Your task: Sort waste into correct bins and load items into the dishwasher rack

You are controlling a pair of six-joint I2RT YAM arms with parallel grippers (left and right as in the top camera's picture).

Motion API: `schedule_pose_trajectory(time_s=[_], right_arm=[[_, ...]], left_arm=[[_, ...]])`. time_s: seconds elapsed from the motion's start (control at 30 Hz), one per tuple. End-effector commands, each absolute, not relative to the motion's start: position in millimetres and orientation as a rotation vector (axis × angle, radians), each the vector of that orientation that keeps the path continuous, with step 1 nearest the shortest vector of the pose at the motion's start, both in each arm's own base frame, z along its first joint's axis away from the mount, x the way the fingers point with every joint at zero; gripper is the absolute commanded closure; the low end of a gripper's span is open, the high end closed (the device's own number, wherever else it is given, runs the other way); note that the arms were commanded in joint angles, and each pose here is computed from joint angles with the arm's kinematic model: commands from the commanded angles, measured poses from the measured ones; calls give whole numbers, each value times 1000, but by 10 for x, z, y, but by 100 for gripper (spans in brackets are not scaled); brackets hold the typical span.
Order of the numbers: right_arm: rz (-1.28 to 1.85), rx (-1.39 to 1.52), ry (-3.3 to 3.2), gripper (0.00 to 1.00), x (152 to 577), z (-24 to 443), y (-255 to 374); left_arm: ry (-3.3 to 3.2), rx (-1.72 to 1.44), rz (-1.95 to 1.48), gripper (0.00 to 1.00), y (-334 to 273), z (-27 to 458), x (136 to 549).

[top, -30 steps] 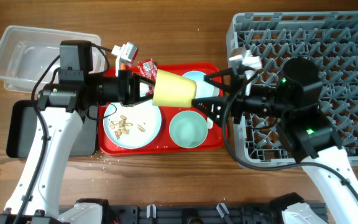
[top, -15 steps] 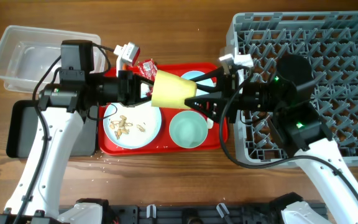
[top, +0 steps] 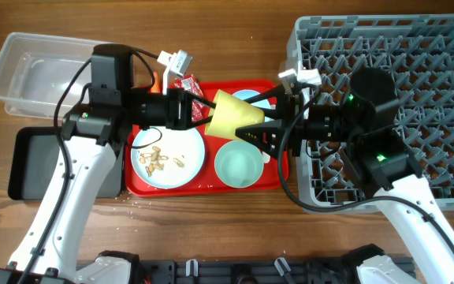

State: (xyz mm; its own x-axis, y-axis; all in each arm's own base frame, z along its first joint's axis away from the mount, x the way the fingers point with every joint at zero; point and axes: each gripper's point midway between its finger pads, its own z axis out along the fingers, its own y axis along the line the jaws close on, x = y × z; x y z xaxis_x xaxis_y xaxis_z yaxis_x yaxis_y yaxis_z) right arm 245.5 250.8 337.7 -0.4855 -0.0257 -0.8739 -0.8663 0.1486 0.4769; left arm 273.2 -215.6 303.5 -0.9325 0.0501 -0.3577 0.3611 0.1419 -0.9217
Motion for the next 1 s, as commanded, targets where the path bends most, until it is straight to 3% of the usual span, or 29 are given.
schedule_pose_trajectory(time_s=[0.0,0.03,0.13,0.23,0.27,0.3,0.37,0.4,0.43,0.47,0.5,0.63,0.77,0.87,0.97], right_arm=[[1486,-963,1631,16,2282,3427,2566],[1486,-963,1632,17,2283,3427,2566],[1489,-961,1636,33,2280,3422,2566],[1491,-959,1646,21,2277,3405,2565],[1491,-958,1645,24,2278,3406,2565],[1491,-959,1645,33,2278,3407,2565],[1492,-959,1646,35,2277,3406,2565],[1492,-958,1647,35,2277,3404,2565],[1489,-960,1644,35,2278,3405,2564],[1482,-966,1638,35,2279,3404,2563],[1468,-970,1632,38,2285,3404,2561],[1274,-813,1765,39,2504,3257,2395],[795,-410,2087,38,2779,2928,1647],[387,42,2301,37,2647,2789,761],[254,285,2419,38,2405,2667,401]], left_arm=[[2182,365,-1824,96,-2121,3025,2827],[2179,369,-1823,96,-2122,3028,2829],[2171,377,-1817,96,-2123,3037,2839],[2153,388,-1813,96,-2127,3067,2861],[2153,384,-1815,96,-2128,3074,2866],[2151,386,-1814,96,-2128,3077,2868],[2149,386,-1814,95,-2129,3079,2870],[2149,386,-1813,88,-2128,3079,2871],[2149,386,-1813,51,-2128,3079,2871],[2149,386,-1813,41,-2127,3079,2871],[2149,385,-1812,0,-2125,3079,2874],[2144,343,-1764,0,-2026,3060,2974],[2141,241,-1698,0,-1793,3029,3145],[2159,157,-1636,0,-1647,2967,3252],[2200,92,-1582,0,-1604,2875,3302]])
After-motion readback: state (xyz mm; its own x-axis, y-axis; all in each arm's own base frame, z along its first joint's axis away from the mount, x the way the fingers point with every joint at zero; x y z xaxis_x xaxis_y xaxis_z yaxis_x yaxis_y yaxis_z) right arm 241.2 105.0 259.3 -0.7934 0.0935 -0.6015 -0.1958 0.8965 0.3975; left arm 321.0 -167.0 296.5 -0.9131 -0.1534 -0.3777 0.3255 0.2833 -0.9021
